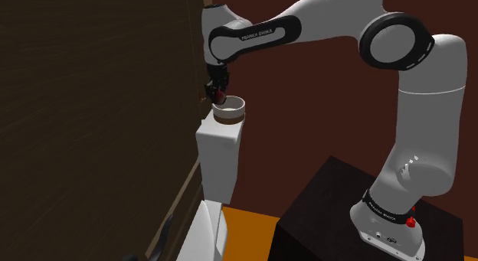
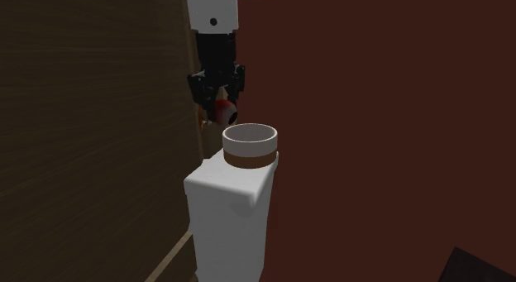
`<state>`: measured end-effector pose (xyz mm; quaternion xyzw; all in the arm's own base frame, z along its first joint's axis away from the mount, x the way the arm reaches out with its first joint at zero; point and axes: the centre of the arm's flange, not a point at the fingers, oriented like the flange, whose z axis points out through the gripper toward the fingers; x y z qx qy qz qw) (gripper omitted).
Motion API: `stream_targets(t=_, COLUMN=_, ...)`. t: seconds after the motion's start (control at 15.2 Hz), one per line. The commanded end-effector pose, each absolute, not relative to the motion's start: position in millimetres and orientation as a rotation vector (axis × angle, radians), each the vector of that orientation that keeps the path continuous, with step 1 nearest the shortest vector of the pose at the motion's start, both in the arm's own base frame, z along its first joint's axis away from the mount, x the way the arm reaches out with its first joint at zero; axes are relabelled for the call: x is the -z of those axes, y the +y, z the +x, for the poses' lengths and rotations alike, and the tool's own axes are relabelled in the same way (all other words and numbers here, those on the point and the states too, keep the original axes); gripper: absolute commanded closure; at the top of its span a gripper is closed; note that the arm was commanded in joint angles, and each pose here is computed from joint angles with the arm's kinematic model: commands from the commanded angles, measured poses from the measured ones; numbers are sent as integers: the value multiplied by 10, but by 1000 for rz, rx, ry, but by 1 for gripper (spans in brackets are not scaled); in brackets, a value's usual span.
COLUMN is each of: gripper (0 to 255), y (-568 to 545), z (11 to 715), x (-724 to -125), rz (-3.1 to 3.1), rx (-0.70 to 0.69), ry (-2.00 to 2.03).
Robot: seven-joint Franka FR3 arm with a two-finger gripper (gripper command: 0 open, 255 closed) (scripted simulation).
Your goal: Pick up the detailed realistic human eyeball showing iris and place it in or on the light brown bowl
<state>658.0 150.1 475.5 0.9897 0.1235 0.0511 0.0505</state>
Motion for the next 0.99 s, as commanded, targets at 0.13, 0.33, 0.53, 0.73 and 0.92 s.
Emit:
stream_targets(t=0.13, gripper=255, y=1088, z=6796, x=-4763, rz=3013, rx=-155, ry=376)
stream_targets(t=0.33, gripper=255, y=743, z=6990, x=-4768, rz=3013, rx=-155, ry=376)
stream_targets(t=0.53, gripper=255, y=398, z=7185, x=-4773, rz=3013, rx=-155, ry=376)
stream_targets(t=0.73, gripper=255, y=175, z=7311, x=-4723, rz=3013, rx=-155, ry=376)
stream_targets(t=0.92, gripper=255, y=175, z=7311, x=-4565, rz=3013, rx=-155, ry=376)
